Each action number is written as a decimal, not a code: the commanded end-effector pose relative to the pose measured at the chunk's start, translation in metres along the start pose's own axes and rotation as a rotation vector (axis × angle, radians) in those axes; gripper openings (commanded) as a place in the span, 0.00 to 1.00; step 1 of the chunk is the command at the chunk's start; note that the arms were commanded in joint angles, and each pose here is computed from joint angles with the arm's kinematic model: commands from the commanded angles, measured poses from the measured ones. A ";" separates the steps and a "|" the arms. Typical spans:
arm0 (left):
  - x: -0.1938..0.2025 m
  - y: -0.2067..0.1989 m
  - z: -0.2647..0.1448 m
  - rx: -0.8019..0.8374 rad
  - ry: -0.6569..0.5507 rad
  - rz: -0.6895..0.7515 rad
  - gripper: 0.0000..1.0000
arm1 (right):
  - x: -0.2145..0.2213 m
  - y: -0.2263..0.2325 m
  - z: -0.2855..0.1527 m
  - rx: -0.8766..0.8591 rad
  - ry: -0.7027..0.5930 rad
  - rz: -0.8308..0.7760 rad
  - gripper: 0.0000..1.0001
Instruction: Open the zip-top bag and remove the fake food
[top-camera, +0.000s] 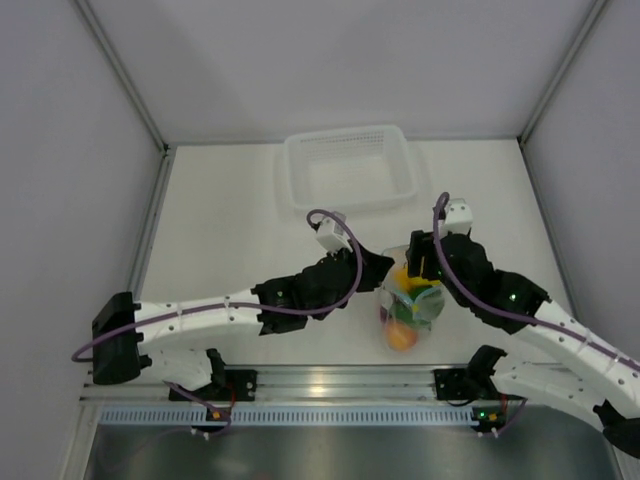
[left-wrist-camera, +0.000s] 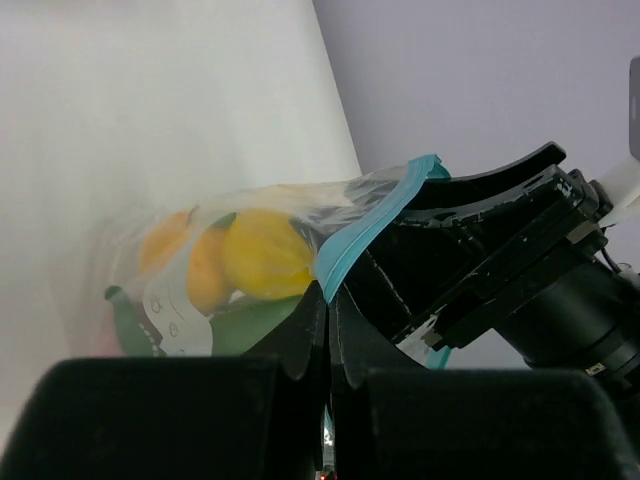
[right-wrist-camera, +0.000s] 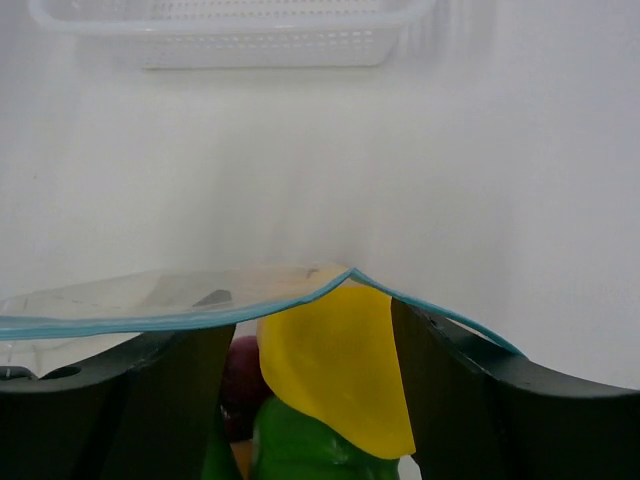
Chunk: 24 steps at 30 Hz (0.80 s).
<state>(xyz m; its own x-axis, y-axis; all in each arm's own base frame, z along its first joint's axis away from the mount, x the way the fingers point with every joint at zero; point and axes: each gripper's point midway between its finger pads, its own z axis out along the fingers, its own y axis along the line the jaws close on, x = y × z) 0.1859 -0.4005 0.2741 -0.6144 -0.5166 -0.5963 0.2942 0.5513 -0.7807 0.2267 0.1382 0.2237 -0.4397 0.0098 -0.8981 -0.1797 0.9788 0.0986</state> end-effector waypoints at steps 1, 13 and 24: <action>-0.015 0.005 -0.005 -0.002 -0.084 -0.095 0.00 | 0.037 -0.022 0.000 0.105 0.202 -0.157 0.66; -0.005 0.053 -0.001 -0.115 -0.118 -0.056 0.00 | 0.087 0.004 0.023 -0.006 0.345 -0.181 0.66; 0.001 0.066 0.007 -0.160 -0.127 0.011 0.00 | 0.109 0.003 0.019 -0.009 0.413 -0.167 0.81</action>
<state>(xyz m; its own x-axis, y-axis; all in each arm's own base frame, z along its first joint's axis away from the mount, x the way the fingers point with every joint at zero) 0.1993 -0.3719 0.2164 -0.5627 -0.5538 -0.6137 0.1791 0.6431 -0.7445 0.2054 0.1514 0.1313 -0.6773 -0.2277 -0.6996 -0.2906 0.9564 -0.0299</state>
